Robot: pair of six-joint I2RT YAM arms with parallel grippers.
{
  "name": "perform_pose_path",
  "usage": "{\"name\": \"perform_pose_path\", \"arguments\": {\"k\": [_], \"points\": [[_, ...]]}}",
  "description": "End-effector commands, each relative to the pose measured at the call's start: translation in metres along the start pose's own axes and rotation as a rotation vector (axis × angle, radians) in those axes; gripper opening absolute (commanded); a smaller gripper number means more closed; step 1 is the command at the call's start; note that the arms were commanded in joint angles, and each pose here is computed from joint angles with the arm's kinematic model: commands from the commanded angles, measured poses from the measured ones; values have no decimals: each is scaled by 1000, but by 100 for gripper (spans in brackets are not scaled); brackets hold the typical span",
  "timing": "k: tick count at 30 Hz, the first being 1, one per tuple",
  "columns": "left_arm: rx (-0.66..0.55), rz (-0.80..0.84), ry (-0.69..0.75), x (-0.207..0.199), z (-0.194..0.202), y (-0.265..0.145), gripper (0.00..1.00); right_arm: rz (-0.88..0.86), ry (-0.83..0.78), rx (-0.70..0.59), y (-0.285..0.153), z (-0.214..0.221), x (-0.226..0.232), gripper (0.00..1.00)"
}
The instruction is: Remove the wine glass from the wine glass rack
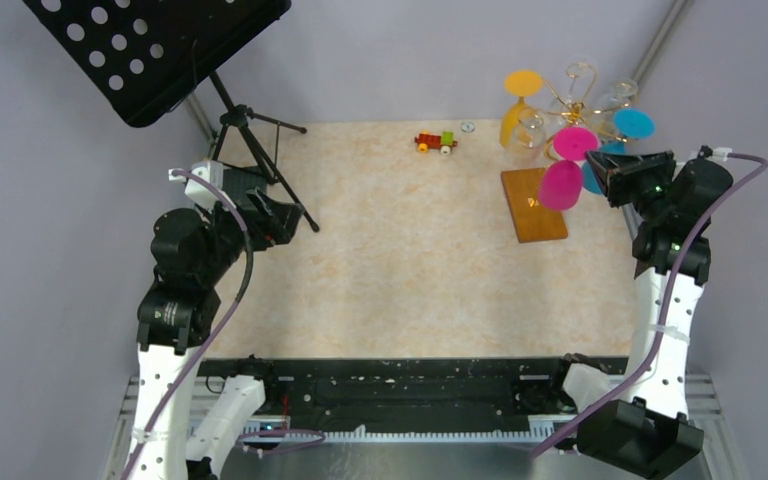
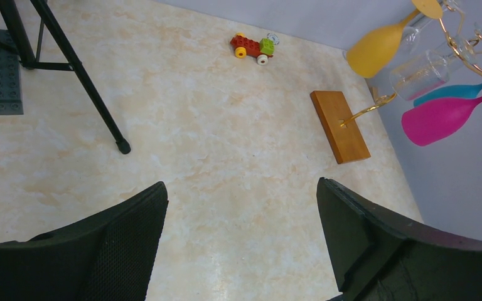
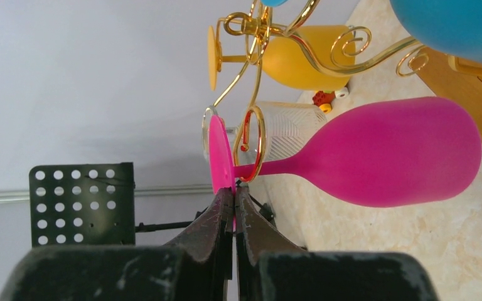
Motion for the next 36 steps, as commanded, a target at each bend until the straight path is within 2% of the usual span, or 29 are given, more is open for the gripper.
{"name": "perform_pose_path", "arguments": {"k": [1,9,16,24,36], "points": [[-46,16,11,-4,-10,-1,92,-117,3,63,-7,9,20,0],[-38,36,1,-6,-9,2,92,-183,-7,77,-1,7,38,0],[-28,61,-5,-9,-8,4,92,-190,1,64,22,2,46,0],[-21,48,-7,-7,-6,5,92,-124,-19,-68,32,-18,47,0],[-26,3,-6,-1,-6,4,91,-50,45,-254,11,-34,36,0]]}}
Point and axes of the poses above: each gripper's point midway between its finger pads, its own y axis out along the fingers, its own x axis along the line the jaws close on, z = x × y, the point moved 3 cm from there along -y, back along the fingers, and after that the axes turned 13 degrees about y, right-handed, at the moved point
